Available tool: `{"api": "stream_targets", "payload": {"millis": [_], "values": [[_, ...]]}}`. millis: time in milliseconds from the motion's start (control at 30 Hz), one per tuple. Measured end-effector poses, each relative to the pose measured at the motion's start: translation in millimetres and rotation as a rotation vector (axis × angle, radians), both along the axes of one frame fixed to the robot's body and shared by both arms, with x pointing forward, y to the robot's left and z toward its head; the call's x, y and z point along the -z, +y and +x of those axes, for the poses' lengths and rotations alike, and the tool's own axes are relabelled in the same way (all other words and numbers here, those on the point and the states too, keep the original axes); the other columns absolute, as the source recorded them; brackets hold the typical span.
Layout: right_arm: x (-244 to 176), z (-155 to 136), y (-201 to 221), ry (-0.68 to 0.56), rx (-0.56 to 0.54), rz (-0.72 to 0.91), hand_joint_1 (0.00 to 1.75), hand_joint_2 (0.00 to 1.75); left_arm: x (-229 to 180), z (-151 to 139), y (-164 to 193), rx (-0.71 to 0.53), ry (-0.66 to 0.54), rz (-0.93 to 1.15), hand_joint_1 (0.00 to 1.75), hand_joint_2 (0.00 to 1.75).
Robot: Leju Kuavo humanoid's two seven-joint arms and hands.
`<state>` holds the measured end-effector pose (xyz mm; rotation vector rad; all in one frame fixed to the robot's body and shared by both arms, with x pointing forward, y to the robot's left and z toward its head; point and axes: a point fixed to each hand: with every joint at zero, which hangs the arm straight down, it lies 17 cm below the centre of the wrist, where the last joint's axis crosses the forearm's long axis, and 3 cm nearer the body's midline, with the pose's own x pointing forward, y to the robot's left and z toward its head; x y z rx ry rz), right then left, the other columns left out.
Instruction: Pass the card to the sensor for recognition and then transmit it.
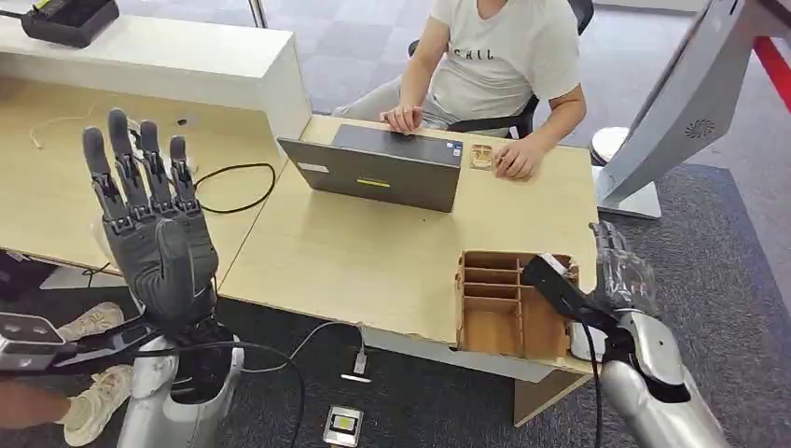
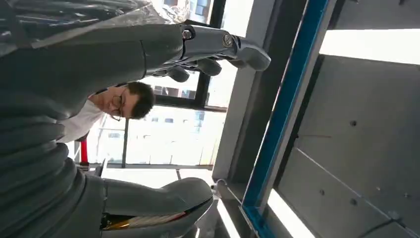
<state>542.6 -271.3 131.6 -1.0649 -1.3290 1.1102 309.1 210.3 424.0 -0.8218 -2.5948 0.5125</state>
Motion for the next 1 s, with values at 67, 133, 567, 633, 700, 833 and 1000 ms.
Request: {"api": "stream_targets", "payload": {"millis": [67, 133, 567, 633, 700, 833, 1000], "values": [[0, 1, 3, 0.000, -0.012, 0.000, 0.00, 1.75, -1, 0, 1, -0.008, 0.002, -0.002, 0.00, 1.75], [0, 2, 8, 0.002, -0.027, 0.007, 0.00, 1.75, -1, 0, 2, -0.015, 0.003, -0.004, 0.00, 1.75], [13, 6, 42, 0.040, -0.086, 0.035, 1.57, 1.75, -3, -3, 3, -0.021, -0.001, -0.006, 0.00, 1.75], [16, 6, 45, 0.048, -0.090, 0.038, 1.55, 1.75, -3, -3, 3, -0.021, -0.001, -0.006, 0.00, 1.75], [20, 5, 48, 0.056, -0.093, 0.037, 1.50, 1.75, -2, -3, 4, -0.024, 0.002, -0.007, 0.00, 1.75], [29, 4, 51, 0.077, -0.092, 0.037, 1.54, 1.75, -2, -3, 4, -0.028, 0.004, -0.007, 0.00, 1.75], [36, 9, 45, 0.097, -0.067, 0.014, 1.54, 1.75, -3, -4, 5, -0.033, 0.002, -0.008, 0.00, 1.75]]}}
